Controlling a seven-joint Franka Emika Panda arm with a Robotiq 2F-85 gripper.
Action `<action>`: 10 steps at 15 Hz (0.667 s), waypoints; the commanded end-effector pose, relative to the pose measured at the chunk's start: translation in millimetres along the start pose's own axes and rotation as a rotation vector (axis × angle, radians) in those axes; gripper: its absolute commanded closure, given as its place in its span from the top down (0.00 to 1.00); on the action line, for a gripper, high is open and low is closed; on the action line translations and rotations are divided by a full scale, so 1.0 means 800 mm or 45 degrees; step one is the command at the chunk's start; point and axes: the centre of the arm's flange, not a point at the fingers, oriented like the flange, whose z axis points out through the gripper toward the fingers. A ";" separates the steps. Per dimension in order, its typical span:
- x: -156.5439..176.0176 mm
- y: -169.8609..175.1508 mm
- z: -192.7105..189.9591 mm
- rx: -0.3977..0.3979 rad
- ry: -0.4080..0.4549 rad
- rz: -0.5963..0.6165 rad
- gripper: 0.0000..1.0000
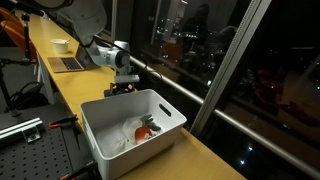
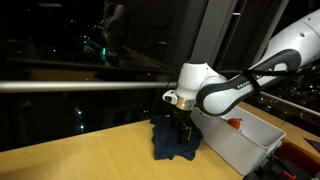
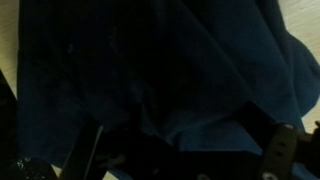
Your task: Remove the items from the white basket, put them on the table and then put the items back in the white basket
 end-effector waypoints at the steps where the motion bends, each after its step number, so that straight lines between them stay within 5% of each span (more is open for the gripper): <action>1: 0.011 0.032 0.029 0.037 0.032 -0.008 1.00; 6: 0.005 0.041 0.050 0.082 0.057 -0.005 1.00; 7: 0.004 0.042 0.046 0.081 0.062 -0.004 0.75; 10: 0.002 0.043 0.029 0.062 0.071 0.001 0.58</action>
